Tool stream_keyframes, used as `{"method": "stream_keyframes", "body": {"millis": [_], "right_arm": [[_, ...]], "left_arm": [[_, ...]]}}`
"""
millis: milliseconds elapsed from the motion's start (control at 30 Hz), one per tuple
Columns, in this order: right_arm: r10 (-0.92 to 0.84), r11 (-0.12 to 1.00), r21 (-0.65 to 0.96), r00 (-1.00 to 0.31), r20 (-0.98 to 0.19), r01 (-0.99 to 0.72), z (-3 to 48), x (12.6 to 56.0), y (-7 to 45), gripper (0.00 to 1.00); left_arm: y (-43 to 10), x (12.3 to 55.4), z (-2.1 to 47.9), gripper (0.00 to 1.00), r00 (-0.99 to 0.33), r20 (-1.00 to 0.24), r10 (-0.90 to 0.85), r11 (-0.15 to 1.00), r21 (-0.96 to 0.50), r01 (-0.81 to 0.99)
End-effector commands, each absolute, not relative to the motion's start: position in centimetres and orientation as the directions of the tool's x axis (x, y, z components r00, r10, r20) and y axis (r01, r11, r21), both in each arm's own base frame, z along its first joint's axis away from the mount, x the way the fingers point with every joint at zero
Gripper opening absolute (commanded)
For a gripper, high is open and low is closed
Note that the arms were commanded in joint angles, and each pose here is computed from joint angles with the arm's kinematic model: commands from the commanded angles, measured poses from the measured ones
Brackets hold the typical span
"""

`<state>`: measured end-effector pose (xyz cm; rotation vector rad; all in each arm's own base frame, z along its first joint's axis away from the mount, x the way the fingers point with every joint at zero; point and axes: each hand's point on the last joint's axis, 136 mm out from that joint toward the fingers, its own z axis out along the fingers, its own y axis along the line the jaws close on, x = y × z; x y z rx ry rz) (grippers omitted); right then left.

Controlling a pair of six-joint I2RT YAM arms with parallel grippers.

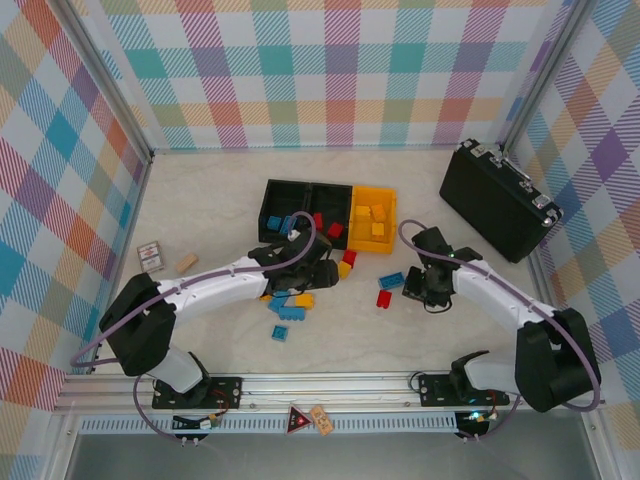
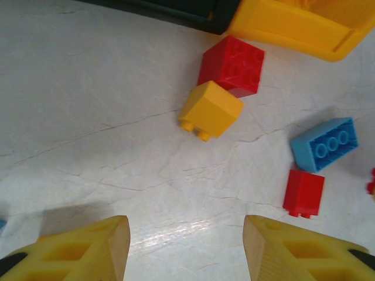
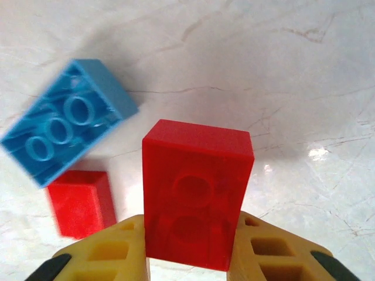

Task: Sort the legos into containers by color
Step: Pick up the lego from the middle-right of the table, then place the lego in the container.

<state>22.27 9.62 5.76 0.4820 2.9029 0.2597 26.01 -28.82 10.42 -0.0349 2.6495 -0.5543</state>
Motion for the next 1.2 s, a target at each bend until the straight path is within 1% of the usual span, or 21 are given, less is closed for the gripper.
{"method": "stream_keyframes", "body": {"millis": [0, 167, 367, 633, 967, 1167], "right_arm": [[0.292, 0.938, 0.247, -0.938, -0.186, 0.243, 8.3, 23.2, 10.8, 0.25], [0.222, 0.945, 0.29, -0.945, -0.239, 0.149, 10.7, 25.8, 13.7, 0.25], [0.1, 0.952, 0.306, -0.952, -0.289, 0.007, 12.8, 29.1, 18.8, 0.25], [-0.011, 0.941, 0.32, -0.953, -0.302, -0.112, 14.0, 33.1, 24.6, 0.26], [-0.077, 0.952, 0.265, -0.956, -0.282, -0.154, 13.2, 38.5, 28.1, 0.28], [-0.091, 0.968, 0.204, -0.959, -0.268, -0.149, 11.4, 41.3, 29.0, 0.29]], "left_arm": [[-27.4, 25.5, 10.8, 0.54, -0.889, -0.427, -0.165, 0.926, -0.377, 0.01], [-24.8, 24.6, 9.8, 0.54, -0.88, -0.416, -0.229, 0.933, -0.352, -0.077], [-21.9, 23.2, 9.5, 0.54, -0.861, -0.417, -0.291, 0.927, -0.345, -0.147], [-18.5, 21.6, 9.8, 0.56, -0.825, -0.431, -0.366, 0.909, -0.354, -0.218], [-17.3, 20.8, 9.9, 0.56, -0.81, -0.432, -0.396, 0.897, -0.37, -0.241], [-17.3, 20.8, 9.8, 0.55, -0.811, -0.427, -0.401, 0.894, -0.377, -0.243]]}}
